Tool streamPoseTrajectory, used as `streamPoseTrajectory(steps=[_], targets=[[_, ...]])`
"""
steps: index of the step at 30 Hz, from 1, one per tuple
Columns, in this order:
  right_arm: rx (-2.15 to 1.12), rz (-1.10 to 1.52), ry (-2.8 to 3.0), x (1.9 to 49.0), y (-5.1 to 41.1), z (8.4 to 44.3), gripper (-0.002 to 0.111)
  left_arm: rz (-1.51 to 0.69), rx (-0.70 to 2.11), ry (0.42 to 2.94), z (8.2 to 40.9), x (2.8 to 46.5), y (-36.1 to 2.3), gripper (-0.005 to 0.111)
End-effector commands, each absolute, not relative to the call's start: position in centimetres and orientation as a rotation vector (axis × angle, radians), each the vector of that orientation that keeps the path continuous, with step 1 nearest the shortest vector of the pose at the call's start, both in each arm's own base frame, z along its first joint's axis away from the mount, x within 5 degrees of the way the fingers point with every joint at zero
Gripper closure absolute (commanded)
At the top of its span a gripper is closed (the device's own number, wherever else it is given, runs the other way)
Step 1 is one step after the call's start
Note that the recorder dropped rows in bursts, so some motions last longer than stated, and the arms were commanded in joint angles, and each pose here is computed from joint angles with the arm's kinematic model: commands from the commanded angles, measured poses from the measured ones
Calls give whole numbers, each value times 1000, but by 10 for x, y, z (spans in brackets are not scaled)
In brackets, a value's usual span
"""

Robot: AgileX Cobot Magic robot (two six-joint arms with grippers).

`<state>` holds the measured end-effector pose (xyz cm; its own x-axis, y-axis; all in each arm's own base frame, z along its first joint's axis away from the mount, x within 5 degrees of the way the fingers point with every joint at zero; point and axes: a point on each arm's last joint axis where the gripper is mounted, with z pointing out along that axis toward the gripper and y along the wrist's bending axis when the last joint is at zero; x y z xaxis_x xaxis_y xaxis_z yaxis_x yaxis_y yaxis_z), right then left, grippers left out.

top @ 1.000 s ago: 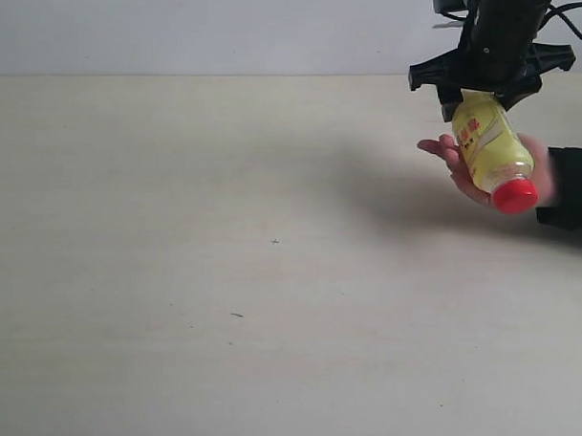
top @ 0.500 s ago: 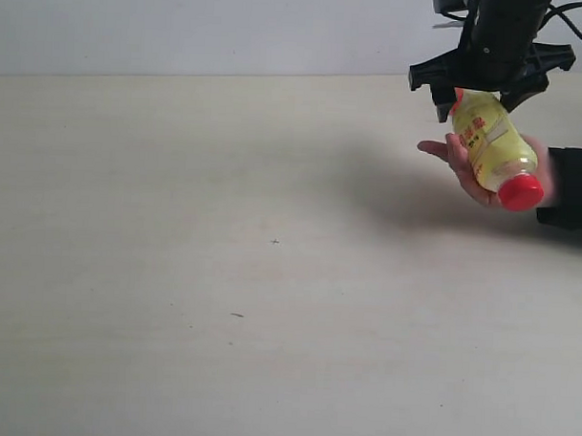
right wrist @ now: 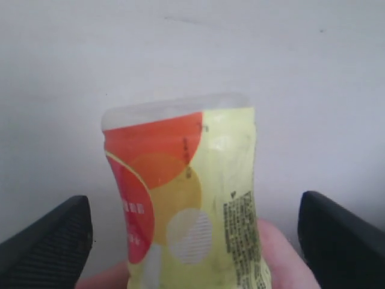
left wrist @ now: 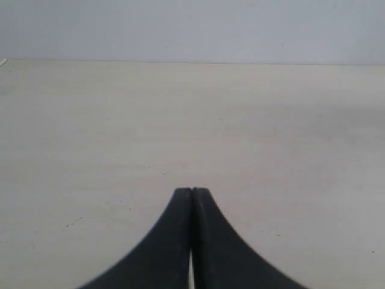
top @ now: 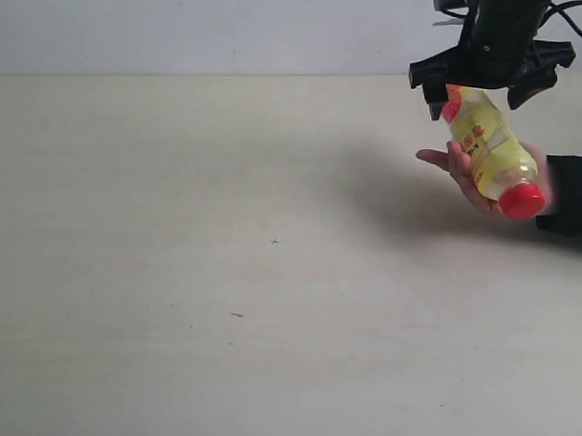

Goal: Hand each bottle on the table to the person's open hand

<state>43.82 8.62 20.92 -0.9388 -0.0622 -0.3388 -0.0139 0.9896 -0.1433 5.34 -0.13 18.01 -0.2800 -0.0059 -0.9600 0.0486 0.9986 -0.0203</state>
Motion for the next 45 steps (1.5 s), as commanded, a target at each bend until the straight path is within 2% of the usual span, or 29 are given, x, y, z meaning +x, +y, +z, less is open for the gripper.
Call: streamPoseTrajectory(steps=[1,10,21,23,26,29,30,33,35,40,45], targets=[[-78,-188,2701,436,83,236,21,-62,22,1840,181,53,-1,107],[-157,-107,2595,411,82,300,21,-62,22,1840,181,53,-1,107],[-302,61,2538,353,82,375,25,-62,22,1840,181,53,-1,107],[-307,66,2537,342,80,386,30,-62,22,1840,181,53,-1,107],[-308,73,2542,325,76,399,46,-62,22,1840,181,53,-1,107],[-317,129,2530,307,76,414,68,-62,22,1840,181,53,-1,107],[-328,181,2507,300,78,421,78,-62,22,1840,181,53,-1,107],[-368,332,2447,282,84,437,99,-62,22,1840,181,53,-1,107],[-409,398,2404,272,87,447,108,-62,22,1840,181,53,-1,107],[-445,448,2311,246,85,469,108,-62,22,1840,181,53,-1,107],[-453,444,2290,213,78,469,108,-62,22,1840,181,53,-1,107]])
